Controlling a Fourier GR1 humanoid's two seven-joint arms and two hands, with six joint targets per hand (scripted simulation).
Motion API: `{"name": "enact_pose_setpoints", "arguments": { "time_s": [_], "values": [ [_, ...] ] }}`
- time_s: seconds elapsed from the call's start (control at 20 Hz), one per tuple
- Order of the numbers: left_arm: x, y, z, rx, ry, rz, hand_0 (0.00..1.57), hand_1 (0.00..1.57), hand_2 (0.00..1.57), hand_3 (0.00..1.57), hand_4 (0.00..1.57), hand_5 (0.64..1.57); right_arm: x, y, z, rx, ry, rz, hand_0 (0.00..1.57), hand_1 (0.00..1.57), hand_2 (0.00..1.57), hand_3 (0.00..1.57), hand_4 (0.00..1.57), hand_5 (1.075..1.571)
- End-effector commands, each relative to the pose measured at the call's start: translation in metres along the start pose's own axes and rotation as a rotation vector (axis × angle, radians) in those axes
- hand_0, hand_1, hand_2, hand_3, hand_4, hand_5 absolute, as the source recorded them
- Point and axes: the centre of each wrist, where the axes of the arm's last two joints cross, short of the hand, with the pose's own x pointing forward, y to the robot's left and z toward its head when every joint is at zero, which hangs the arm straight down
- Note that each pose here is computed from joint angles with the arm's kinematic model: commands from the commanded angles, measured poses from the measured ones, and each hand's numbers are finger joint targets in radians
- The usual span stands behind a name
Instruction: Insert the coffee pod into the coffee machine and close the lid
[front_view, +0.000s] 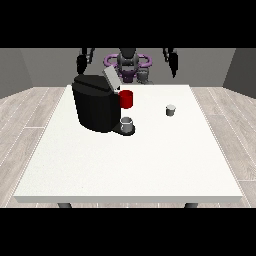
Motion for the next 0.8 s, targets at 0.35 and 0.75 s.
{"name": "enact_pose_setpoints", "arguments": {
  "time_s": [0.35, 0.75],
  "values": [
    [0.001, 0.055, -0.009, -0.08, -0.101, -0.107, 0.0, 0.0, 0.0, 0.0, 0.21, 1.571, 0.001, 0.0, 0.001, -0.119, -0.018, -0.065, 0.0, 0.0, 0.0, 0.0, 0.11, 1.571],
    [0.032, 0.105, -0.066, -0.056, -0.043, -0.195, 0.0, 0.0, 0.0, 0.0, 0.0, 1.571, 0.006, 0.027, -0.008, -0.064, -0.142, -0.09, 0.0, 0.0, 0.0, 0.0, 0.17, 1.571]
  ]
}}
